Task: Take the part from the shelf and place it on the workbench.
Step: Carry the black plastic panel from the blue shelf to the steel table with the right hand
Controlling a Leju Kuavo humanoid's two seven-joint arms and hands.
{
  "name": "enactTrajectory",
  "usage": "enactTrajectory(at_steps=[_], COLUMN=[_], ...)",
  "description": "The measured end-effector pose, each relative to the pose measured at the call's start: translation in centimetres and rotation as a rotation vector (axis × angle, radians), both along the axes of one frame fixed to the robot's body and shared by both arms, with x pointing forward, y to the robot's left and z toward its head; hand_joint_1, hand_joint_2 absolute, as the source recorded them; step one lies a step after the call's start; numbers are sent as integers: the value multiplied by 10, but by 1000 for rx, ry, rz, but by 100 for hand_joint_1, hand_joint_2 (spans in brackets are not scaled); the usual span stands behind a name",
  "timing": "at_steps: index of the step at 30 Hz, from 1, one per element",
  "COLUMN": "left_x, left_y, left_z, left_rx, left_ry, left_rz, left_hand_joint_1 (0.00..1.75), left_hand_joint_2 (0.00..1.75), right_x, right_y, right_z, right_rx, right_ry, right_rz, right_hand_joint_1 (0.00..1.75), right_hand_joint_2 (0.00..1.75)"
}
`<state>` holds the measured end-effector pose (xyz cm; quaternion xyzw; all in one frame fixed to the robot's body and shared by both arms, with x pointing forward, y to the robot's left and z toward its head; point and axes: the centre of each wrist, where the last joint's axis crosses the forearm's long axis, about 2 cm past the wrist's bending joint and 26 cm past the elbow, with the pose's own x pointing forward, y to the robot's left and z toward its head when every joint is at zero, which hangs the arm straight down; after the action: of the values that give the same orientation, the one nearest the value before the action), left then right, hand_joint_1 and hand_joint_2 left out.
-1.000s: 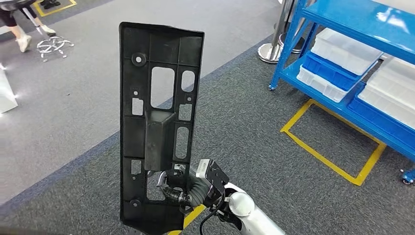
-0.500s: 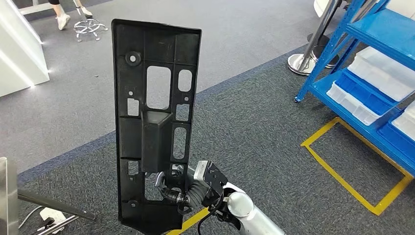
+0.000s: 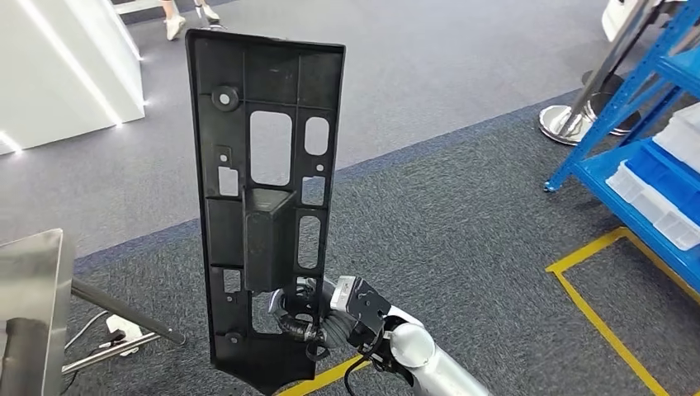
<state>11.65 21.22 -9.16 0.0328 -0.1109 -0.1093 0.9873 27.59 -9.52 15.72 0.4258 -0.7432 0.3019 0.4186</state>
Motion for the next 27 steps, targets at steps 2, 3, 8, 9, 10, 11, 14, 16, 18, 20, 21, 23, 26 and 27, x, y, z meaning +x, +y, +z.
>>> enactTrajectory(at_steps=[2,3,8,9,10,11,14,16,18,20,21,23,26,27], left_x=[1,1,5,6,6,5,6,7,6,5,5,6,4,3], left_y=[0,0,1,1,2,1,1,1,1,1,1,2,2,3], left_z=[0,0,1,1,1,1,1,2,1,1,1,1,1,0], left_rx=[1,1,8,9,9,9,8,8,7,6,5,4,4,4], left_ry=[-2,-2,-12,-14,-14,-13,-15,-17,-15,-14,-15,-18,-20,-18], left_rz=[-11,-17,-31,-32,-32,-32,-32,-29,-27,-24,-22,-16,-6,-2], left_hand_joint_1=[0,0,0,0,0,0,0,0,0,0,0,0,0,0], left_hand_joint_2=[175,175,175,175,175,175,175,175,175,175,175,175,175,175], right_x=[-2,-3,-4,-4,-4,-4,-4,-4,-4,-3,-2,-1,0,0], right_y=[-3,-5,-8,-8,-8,-9,-9,-10,-11,-11,-11,-11,-9,-8], right_z=[-3,-4,-1,-1,-1,0,1,0,-1,0,1,3,3,4], right_rx=[-8,-10,-5,-4,-3,-2,0,-4,-8,-9,-10,-9,-4,-2], right_ry=[2,2,-12,-14,-16,-17,-25,-24,-22,-24,-27,-32,-33,-33], right_rz=[-6,-7,-11,-11,-11,-11,-8,-3,1,7,11,20,36,43], right_hand_joint_1=[175,175,175,175,175,175,175,175,175,175,175,175,175,175], right_hand_joint_2=[175,175,175,175,175,175,175,175,175,175,175,175,175,175])
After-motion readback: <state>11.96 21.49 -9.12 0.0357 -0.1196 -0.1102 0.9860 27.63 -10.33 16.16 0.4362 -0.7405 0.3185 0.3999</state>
